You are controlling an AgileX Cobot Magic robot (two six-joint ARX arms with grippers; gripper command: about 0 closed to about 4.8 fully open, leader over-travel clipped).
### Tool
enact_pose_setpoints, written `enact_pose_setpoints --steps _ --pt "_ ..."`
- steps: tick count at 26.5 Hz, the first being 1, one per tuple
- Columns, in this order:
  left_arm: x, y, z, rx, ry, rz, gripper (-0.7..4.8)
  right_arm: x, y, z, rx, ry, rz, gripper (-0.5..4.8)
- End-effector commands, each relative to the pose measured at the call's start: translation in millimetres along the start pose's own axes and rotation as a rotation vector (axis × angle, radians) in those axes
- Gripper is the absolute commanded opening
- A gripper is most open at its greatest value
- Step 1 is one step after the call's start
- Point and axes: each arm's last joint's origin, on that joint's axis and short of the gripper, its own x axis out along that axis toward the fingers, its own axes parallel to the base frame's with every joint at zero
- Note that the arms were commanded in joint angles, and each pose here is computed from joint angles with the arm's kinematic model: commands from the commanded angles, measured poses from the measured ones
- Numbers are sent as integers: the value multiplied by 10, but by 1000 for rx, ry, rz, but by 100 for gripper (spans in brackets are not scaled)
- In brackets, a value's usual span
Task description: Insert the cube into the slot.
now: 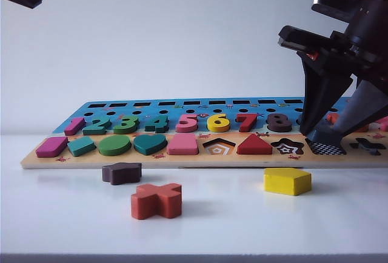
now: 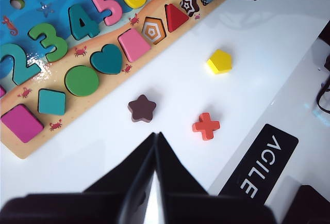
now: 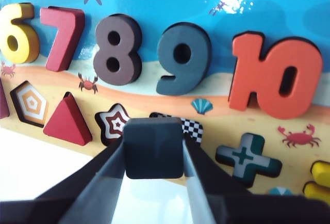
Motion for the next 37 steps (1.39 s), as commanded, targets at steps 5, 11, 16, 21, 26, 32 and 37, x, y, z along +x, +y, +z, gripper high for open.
enact_pose_setpoints --steps 5,11,16,21,26,32,37 --pt "-5 -1 21 7 -15 -5 10 19 6 26 -4 -22 -14 30" --pt "-5 -1 21 7 -15 -5 10 18 5 26 -3 -22 -16 30" --pt "-5 -1 21 7 -15 -5 10 18 3 22 -3 -19 -19 30" --pt "-5 -1 21 7 -15 -5 10 19 1 22 -1 -20 -24 30" --pt "-5 -1 21 7 -15 -5 10 18 -3 23 0 -25 -37 26" --pt "-5 -1 21 7 -15 -5 10 18 -8 17 0 -21 -48 26" --pt "-5 -1 21 7 -15 -5 10 19 -16 -1 0 -4 -56 21"
